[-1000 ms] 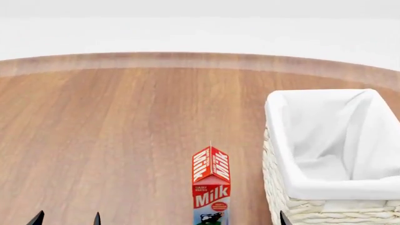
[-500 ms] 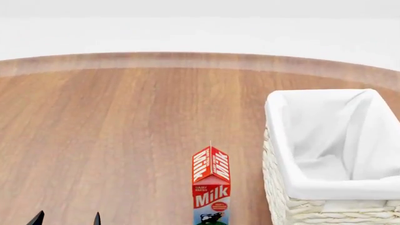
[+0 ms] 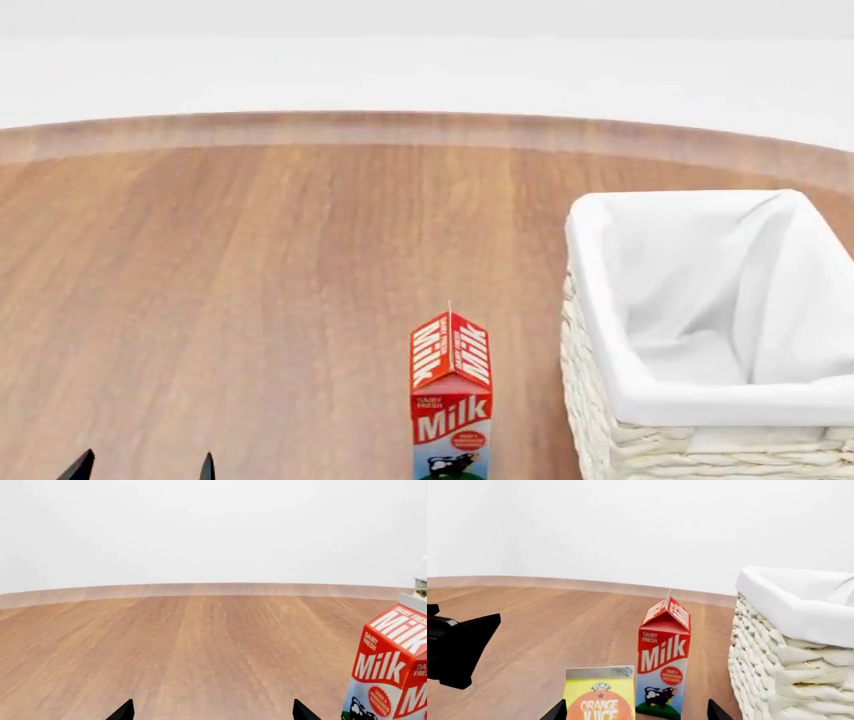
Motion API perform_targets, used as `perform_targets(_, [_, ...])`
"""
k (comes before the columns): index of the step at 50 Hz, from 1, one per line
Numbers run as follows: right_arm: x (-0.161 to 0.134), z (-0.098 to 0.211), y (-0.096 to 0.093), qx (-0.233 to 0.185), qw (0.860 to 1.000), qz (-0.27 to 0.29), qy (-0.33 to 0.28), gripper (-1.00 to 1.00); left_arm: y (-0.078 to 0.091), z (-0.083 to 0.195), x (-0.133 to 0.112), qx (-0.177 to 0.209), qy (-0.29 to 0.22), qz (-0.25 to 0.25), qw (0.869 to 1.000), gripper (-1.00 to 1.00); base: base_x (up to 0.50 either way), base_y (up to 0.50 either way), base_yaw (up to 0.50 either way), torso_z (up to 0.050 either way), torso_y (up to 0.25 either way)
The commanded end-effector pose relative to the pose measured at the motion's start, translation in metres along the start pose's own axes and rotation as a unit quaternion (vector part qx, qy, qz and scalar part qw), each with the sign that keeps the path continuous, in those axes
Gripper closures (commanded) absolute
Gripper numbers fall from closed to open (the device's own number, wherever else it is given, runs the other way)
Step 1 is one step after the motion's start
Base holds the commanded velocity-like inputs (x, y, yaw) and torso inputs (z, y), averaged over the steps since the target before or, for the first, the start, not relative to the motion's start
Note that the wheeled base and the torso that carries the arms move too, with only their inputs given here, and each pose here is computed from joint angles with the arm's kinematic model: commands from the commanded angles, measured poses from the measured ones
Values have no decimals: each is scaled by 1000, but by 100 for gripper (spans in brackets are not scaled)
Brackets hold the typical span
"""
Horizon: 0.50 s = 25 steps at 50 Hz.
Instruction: Pick up the orange juice, and put it in the basket.
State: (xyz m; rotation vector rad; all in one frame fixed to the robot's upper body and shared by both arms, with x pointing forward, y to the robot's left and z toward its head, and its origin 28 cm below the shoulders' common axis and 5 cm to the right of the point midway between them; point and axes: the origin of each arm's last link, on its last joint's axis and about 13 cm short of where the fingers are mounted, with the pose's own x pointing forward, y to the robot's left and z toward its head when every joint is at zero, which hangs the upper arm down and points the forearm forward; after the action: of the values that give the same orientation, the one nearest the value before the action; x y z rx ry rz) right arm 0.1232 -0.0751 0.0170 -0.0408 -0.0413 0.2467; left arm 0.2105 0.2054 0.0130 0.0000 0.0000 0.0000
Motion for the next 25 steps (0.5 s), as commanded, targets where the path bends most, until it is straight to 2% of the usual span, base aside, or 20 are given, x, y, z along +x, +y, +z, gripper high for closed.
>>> perform_targets(1, [-1, -13, 11, 0, 1000, 20, 11, -100, 0, 0, 0, 0, 0, 0, 1000, -100, 0, 0, 0, 0, 0])
perform_targets(25, [9, -19, 17, 7, 1000, 13, 14, -100, 0, 0, 0, 0, 0, 0, 1000, -100, 0, 0, 0, 0, 0])
